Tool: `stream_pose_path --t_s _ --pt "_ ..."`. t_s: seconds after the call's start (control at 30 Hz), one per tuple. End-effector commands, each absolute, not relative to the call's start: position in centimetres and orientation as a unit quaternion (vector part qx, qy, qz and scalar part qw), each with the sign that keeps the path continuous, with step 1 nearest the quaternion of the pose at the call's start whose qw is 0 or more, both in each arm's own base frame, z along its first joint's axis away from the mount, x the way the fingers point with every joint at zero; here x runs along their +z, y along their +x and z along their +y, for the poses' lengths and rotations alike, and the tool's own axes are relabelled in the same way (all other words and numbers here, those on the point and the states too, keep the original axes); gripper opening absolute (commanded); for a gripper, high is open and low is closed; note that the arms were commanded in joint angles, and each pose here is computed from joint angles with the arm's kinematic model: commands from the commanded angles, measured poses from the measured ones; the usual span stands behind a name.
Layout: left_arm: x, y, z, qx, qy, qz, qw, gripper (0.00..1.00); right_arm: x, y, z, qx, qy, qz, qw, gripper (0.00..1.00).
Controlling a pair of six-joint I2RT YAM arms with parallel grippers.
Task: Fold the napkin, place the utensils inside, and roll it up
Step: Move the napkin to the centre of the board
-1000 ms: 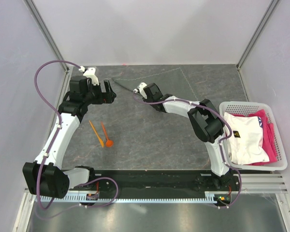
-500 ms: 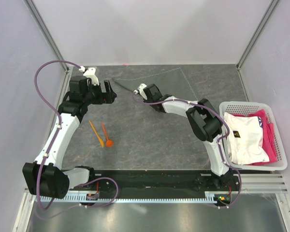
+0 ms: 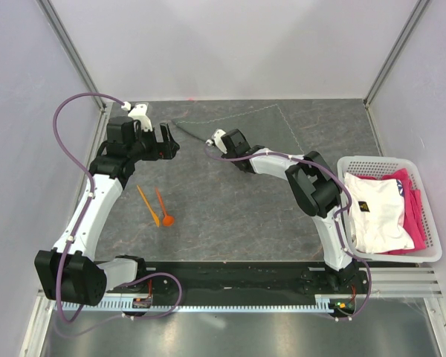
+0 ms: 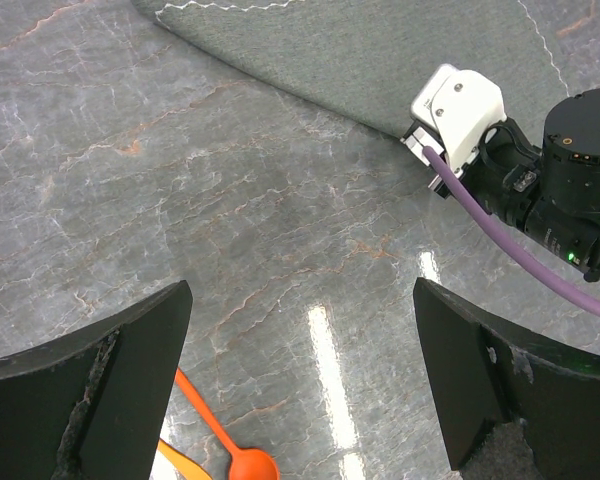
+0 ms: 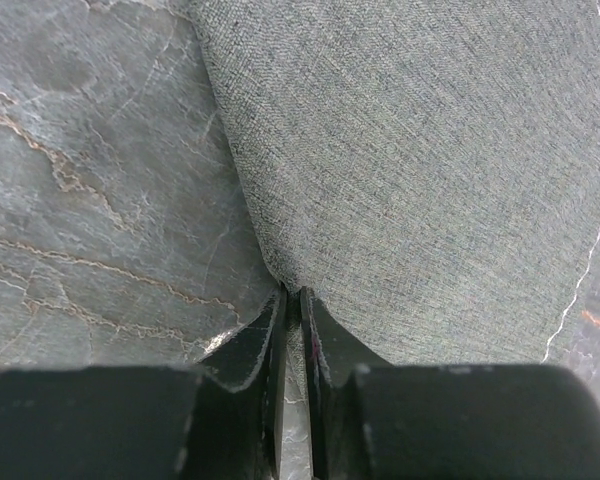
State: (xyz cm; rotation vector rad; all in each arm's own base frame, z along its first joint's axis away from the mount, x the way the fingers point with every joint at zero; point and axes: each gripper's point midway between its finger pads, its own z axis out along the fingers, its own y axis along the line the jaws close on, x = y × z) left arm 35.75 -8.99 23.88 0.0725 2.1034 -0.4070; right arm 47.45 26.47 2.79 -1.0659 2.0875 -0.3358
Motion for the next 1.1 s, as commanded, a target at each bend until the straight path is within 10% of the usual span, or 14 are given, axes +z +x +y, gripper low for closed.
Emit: stream_pose_path --t_s 0.0,0.37,1.07 --pt "25.8 35.7 -9.1 -0.179 0.022 0.847 0.501 1.00 1.4 47.3 26.7 -0.122 -0.433 0.815 0.365 0.17" --pt "26.1 35.6 -9.1 -0.181 0.020 0.844 0.505 1.00 2.0 44.5 28.3 -0.082 -0.435 0.824 0.353 0.00" --pt "27.8 35.0 -8.1 -0.159 0.007 0.832 0.531 1.00 1.6 31.6 35.1 0.002 -0.352 0.882 0.313 0.00"
